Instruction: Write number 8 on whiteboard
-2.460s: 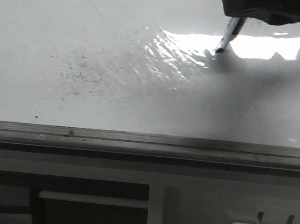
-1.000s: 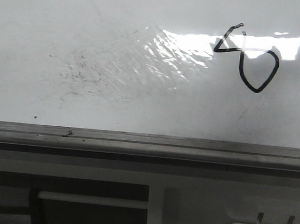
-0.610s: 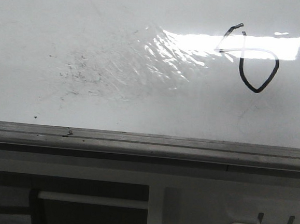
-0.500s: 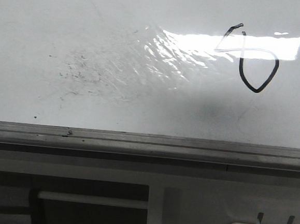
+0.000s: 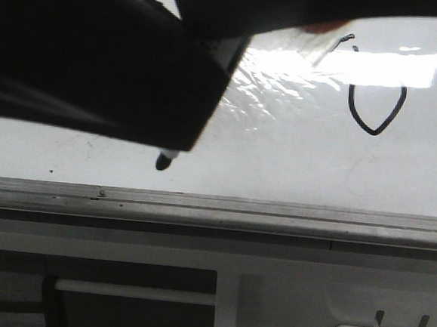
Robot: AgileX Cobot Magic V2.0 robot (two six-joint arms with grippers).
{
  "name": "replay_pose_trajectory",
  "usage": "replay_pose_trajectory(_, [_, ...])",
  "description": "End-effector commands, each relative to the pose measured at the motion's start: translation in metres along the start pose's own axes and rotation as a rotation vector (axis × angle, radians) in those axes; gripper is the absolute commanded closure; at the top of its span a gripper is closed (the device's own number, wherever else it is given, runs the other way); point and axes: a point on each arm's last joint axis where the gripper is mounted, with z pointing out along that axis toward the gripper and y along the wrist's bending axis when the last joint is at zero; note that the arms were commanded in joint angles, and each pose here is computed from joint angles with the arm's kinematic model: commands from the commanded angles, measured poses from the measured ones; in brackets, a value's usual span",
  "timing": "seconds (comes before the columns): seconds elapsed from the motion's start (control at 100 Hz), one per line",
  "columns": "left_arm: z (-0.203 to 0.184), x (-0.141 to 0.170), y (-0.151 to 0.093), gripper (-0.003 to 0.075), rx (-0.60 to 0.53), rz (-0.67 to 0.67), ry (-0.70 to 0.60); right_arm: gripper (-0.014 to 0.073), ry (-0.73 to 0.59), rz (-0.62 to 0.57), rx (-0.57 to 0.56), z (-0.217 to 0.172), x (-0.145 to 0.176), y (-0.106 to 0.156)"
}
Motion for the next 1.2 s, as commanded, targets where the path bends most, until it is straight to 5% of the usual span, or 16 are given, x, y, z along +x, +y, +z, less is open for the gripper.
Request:
replay_pose_trajectory(0.0, [0.002, -0.015, -0.001, 0.0281, 0.048, 0.006, -0.046, 0.0660, -0.044, 0.008, -0.011, -0.004, -0.011, -0.001])
replay_pose_trajectory(0.19, [0.014, -0.010, 0.004, 0.0309, 0.088, -0.024, -0.008, 0.0660, -0.045, 0.008, -0.019, -0.004, -0.011, 0.000])
replay_pose_trajectory(0.41, [0.018, -0.011, 0.006, 0.0509, 0.095, -0.077, -0.035, 0.0660, -0.048, 0.008, -0.041, -0.004, -0.011, 0.002])
replay_pose_trajectory(0.61, [0.018, -0.016, 0.002, 0.0521, 0.139, -0.033, -0.087, 0.0660, -0.048, 0.014, -0.045, -0.004, -0.011, 0.003])
replay_pose_trajectory(0.78, [0.018, -0.016, 0.002, 0.0743, 0.139, -0.033, -0.087, 0.0657, -0.046, 0.060, -0.039, -0.004, -0.011, 0.002])
replay_pose_trajectory(0.84, [0.018, -0.016, 0.002, 0.0741, 0.139, -0.033, -0.087, 0.0643, -0.045, 0.084, -0.029, -0.004, -0.011, 0.001])
replay_pose_trajectory(0.93, [0.018, -0.016, 0.002, 0.0741, 0.139, -0.035, -0.087, 0.0525, -0.045, 0.086, -0.025, -0.004, -0.011, 0.001])
replay_pose_trajectory(1.1, [0.018, -0.014, 0.002, 0.0741, 0.144, -0.059, -0.096, 0.0070, -0.053, 0.104, 0.005, -0.005, -0.012, -0.002])
replay_pose_trajectory(1.19, [0.019, -0.007, 0.002, 0.0741, 0.130, -0.096, -0.089, -0.0055, -0.082, 0.122, 0.012, -0.008, -0.016, -0.001])
